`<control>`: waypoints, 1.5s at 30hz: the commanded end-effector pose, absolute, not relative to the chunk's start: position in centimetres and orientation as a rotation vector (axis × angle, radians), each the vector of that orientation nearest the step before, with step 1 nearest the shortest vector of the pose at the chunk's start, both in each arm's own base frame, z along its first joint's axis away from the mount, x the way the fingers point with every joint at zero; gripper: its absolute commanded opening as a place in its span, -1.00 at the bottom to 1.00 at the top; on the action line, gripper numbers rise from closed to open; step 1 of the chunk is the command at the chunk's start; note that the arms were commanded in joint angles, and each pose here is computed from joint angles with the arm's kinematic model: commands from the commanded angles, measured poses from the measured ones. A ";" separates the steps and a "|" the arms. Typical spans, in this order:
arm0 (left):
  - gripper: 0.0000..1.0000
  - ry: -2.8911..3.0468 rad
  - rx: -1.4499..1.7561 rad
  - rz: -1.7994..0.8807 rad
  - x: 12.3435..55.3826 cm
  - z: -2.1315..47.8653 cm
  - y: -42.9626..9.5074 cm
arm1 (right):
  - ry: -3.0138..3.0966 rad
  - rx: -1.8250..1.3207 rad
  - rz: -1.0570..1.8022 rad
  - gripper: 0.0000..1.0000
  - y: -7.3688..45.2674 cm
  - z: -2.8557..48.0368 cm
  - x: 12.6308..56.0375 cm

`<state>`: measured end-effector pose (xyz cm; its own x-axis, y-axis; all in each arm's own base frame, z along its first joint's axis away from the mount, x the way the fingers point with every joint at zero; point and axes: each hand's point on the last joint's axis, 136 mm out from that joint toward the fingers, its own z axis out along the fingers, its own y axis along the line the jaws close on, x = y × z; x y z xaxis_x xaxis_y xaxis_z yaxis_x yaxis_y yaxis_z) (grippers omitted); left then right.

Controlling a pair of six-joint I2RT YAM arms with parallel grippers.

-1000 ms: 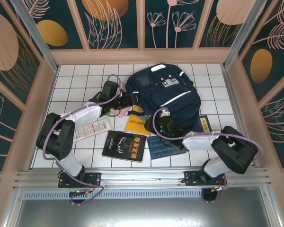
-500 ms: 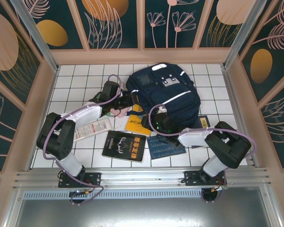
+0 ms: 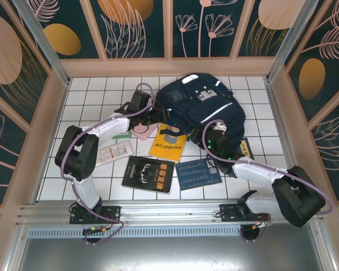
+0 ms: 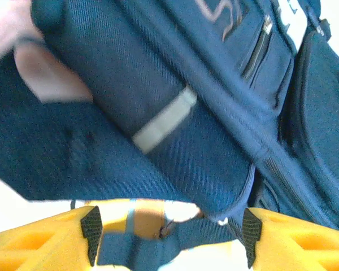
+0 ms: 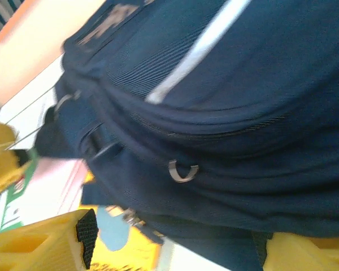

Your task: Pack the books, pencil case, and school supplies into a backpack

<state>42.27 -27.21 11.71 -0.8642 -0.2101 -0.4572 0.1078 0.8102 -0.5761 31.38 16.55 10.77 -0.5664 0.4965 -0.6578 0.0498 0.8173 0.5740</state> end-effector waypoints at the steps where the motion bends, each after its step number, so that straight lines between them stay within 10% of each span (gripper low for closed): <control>1: 0.38 2.497 -0.043 -0.707 43.8 11.6 -27.1 | 2.080 0.458 0.569 0.48 13.1 10.6 32.0; 27: 0.41 2.551 -0.631 -1.095 47.9 4.0 -32.7 | 1.973 0.607 0.848 0.25 11.2 11.9 33.1; 36: -0.93 2.493 -0.734 -1.145 48.7 3.5 -32.9 | 1.967 0.559 0.839 0.15 11.2 13.1 33.0; 45: -1.00 2.371 -0.763 -1.252 49.0 8.2 -33.0 | 2.007 0.371 0.913 0.32 13.1 13.8 30.4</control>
<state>49.29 -32.37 5.28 -0.8033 -0.5915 -0.0698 -0.3086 0.5136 -0.8006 31.64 12.07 14.01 -0.5297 0.6151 -0.5840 -0.0121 0.6830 0.7303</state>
